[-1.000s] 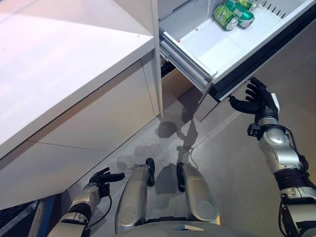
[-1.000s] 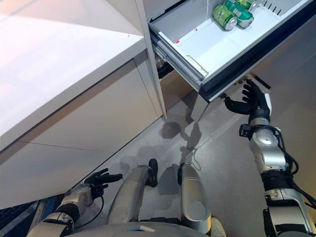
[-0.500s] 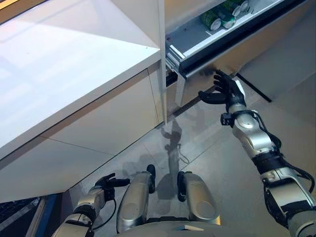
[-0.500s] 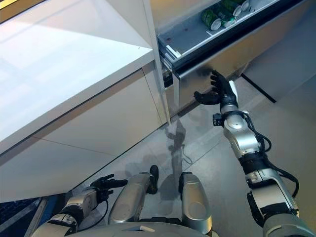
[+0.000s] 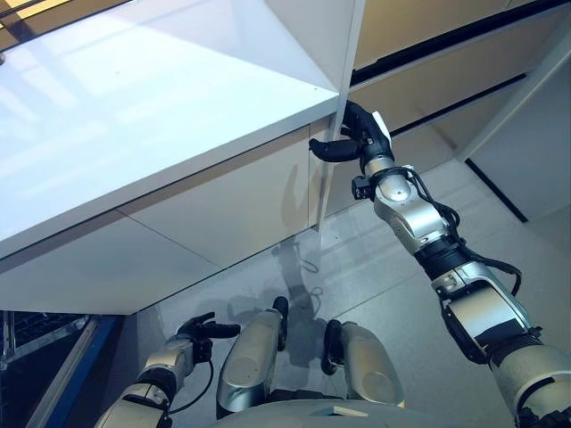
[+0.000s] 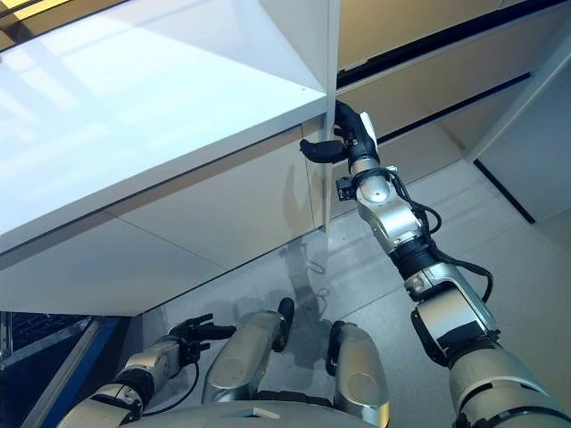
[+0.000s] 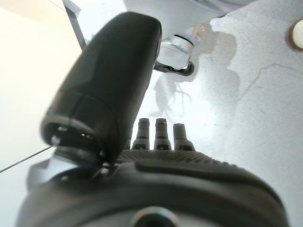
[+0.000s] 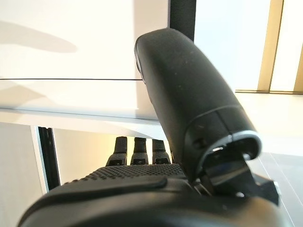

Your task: Put drinks into fridge and close the fridge

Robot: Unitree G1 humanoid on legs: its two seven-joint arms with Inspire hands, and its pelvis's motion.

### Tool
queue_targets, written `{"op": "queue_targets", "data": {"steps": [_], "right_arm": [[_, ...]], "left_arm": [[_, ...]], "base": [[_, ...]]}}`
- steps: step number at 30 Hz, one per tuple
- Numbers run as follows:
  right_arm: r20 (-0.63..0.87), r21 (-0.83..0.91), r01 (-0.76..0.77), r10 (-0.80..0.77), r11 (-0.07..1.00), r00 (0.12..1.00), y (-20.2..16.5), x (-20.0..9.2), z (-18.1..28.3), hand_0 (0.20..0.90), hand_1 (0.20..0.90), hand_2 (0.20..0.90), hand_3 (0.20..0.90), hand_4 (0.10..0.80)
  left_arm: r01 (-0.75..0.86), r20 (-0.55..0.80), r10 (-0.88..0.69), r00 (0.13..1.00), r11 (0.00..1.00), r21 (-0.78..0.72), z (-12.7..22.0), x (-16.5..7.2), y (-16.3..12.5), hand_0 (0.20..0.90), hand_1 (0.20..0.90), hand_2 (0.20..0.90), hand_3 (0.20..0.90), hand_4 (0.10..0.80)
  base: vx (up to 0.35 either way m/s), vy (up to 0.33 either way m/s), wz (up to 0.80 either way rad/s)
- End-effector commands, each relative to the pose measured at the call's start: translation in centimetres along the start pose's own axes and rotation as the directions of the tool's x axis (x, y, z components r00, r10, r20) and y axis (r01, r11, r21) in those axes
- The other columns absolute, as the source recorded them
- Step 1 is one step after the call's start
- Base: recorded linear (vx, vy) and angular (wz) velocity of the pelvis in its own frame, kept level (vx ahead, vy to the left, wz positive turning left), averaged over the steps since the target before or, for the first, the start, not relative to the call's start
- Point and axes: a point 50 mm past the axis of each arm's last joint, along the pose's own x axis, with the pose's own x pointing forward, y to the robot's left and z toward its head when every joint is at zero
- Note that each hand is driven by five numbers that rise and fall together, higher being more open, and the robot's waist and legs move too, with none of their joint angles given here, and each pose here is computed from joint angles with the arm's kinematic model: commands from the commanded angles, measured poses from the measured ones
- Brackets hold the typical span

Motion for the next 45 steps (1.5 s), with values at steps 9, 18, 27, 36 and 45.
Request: {"op": "queue_targets", "data": {"steps": [9, 18, 27, 36, 45], "right_arm": [[0.103, 0.198, 0.227, -0.251, 0.953, 0.963, -4.7, -3.5, -1.2, 0.9, 0.9, 0.9, 0.9, 0.8], [-0.51, 0.039, 0.28, -0.222, 0.959, 0.831, -6.9, -17.2, -18.6, 0.9, 0.9, 0.9, 0.9, 0.8], [-0.948, -0.006, 0.266, -0.09, 0.964, 0.306, -4.9, -31.6, -28.0, 0.9, 0.9, 0.9, 0.9, 0.8], [-0.998, 0.055, 0.181, 0.047, 0.982, 0.047, -2.2, -38.1, -29.0, 0.9, 0.9, 0.9, 0.9, 0.8], [-0.995, 0.09, 0.148, 0.084, 0.985, 0.046, -1.5, -38.4, -29.0, 0.9, 0.9, 0.9, 0.9, 0.8]], "left_arm": [[-0.04, 0.023, 0.041, 0.999, 0.997, -0.068, -2.3, -0.6, 1.0, 0.9, 0.9, 0.9, 0.9, 0.8], [-0.107, -0.035, 0.103, 0.994, 0.981, -0.164, -6.3, -1.6, 3.1, 0.9, 0.9, 0.9, 0.9, 0.8], [-0.133, -0.061, 0.124, 0.99, 0.974, -0.183, -8.5, -1.8, 4.8, 0.9, 0.9, 0.9, 0.9, 0.8], [-0.086, -0.058, 0.078, 0.995, 0.984, -0.157, -10.4, -2.0, 3.6, 0.9, 0.9, 0.9, 0.9, 0.8], [-0.093, -0.101, 0.076, 0.992, 0.981, -0.173, -11.2, -2.0, 3.1, 0.9, 0.9, 0.9, 0.9, 0.8]], "base": [[-0.051, 0.014, -0.01], [-0.075, -0.012, -0.21], [-0.075, -0.037, -0.12], [-0.004, 0.0, -0.01], [-0.01, 0.025, -0.04]]}}
